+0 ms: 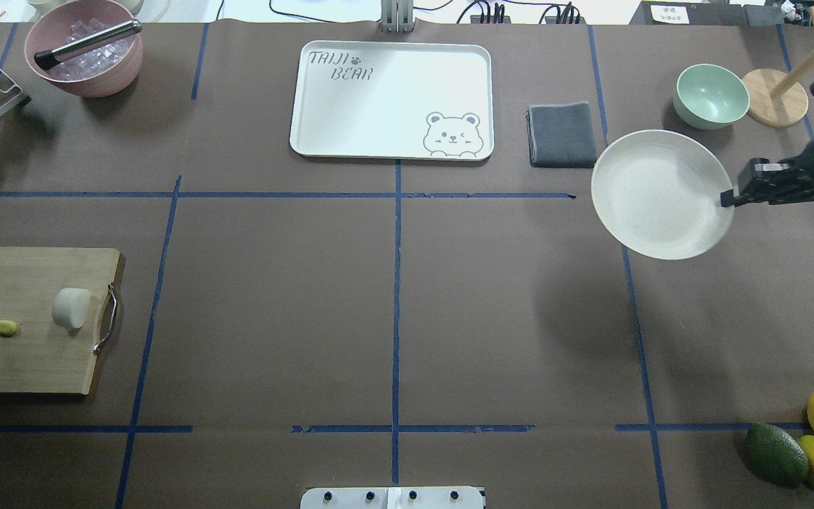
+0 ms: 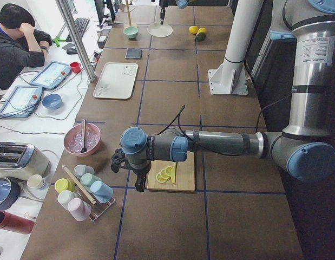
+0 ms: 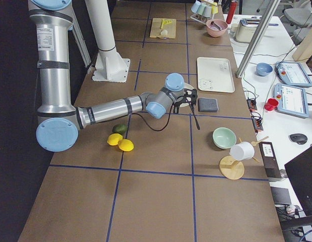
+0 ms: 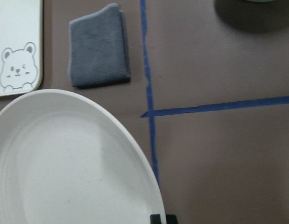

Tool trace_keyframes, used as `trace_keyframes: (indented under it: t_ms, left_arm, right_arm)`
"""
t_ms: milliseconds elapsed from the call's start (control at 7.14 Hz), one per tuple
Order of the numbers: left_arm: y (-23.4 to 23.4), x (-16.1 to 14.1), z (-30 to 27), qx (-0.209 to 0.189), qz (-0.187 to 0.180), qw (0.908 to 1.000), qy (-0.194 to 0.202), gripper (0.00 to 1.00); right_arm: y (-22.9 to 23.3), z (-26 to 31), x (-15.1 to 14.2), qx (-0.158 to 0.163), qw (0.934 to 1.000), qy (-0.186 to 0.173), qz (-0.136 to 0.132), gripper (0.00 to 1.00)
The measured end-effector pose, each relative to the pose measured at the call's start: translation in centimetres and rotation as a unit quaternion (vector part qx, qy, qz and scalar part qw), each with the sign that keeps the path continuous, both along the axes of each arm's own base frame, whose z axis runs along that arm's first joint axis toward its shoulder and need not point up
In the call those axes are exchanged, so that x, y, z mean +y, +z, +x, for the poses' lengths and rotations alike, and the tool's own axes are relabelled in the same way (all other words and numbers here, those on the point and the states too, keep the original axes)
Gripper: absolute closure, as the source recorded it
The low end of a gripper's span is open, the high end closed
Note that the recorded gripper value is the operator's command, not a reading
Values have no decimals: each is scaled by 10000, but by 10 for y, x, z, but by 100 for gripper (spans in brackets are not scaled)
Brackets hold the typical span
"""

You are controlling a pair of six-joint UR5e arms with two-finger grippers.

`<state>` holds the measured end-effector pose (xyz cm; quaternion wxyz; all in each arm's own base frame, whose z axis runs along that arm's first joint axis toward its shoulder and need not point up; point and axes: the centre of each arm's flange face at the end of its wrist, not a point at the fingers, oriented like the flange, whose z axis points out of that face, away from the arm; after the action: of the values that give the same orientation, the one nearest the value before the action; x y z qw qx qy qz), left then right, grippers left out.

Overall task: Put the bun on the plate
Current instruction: 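Slide the white plate with the right gripper toward the table center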

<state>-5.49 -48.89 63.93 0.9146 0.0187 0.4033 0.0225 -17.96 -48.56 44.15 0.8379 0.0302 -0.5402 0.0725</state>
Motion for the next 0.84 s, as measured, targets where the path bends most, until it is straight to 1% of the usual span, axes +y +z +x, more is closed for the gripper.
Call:
trace_keyframes:
  t_ms: [140,280,560,840]
  left_arm:
    - [0,0,0,1,-4,10000,0,0]
    - [1,1,0,1,-9,10000,0,0]
    - [2,2,0,1,-22,10000,0,0]
    - [3,3,0,-2,-34,10000,0,0]
  right_arm:
    - [-34,-42,-8,-147,9997,-6,-174,100]
    - [-64,-90,-7,-210,9994,20,-287,100]
    - [-110,-190,16,-170,9985,157,-486,100]
    - [-149,-272,34,-21,9973,307,-661,100]
